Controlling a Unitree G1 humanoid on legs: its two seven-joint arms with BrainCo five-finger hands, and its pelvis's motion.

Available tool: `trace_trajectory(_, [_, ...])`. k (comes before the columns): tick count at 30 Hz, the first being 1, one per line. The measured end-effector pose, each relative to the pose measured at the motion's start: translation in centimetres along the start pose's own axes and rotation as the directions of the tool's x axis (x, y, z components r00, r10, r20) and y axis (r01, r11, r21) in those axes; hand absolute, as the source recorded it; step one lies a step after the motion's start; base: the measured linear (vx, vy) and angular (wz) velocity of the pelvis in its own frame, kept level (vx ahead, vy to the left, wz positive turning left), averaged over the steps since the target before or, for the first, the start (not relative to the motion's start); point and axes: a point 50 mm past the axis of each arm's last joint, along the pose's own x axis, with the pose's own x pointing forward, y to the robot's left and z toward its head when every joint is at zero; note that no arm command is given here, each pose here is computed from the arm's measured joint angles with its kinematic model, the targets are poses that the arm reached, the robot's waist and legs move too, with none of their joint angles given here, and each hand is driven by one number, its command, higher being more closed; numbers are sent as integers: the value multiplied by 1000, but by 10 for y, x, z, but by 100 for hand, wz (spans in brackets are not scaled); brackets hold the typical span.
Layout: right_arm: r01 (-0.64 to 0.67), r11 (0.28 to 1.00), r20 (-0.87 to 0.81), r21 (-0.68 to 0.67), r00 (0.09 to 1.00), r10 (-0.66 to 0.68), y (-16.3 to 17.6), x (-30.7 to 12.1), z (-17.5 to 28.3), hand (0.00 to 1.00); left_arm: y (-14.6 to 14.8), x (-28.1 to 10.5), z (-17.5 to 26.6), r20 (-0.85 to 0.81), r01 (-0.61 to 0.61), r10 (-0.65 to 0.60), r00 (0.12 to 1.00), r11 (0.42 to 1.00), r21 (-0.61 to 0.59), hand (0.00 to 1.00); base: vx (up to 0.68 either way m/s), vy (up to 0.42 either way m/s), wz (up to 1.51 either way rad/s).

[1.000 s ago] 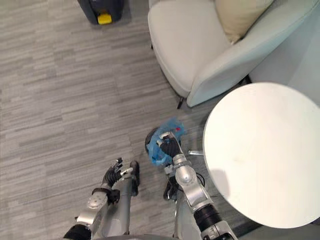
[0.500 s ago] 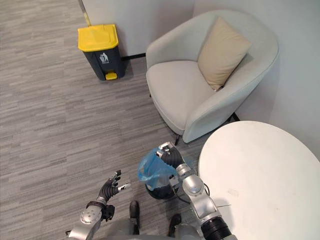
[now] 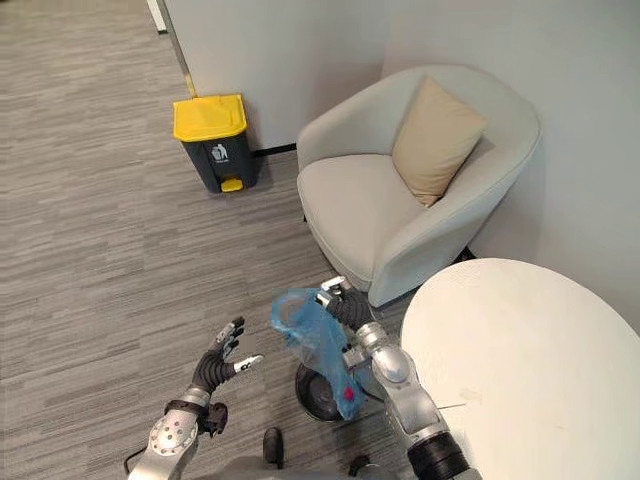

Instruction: Gather rubbish on tea table into small bin, then transfer packed bag to large trash can.

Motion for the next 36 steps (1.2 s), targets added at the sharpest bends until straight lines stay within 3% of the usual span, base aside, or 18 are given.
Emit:
trace_trajectory(14, [-138,990,98,-21,985,140,12,25,26,100,-4,19,66,305,-41,-46,951,962,271,0,0,0,0])
trace_trajectory(24, [-225,973,141,49,966,216,21,34,37,100,-34,27,59,271,90,-213,939,910,405,0,6,-2,-3])
trace_trajectory(36, [-284,950,181,132,949,259,28,41,47,100,-39,35,53,246,95,-227,942,886,454,0,-1,-1,-1])
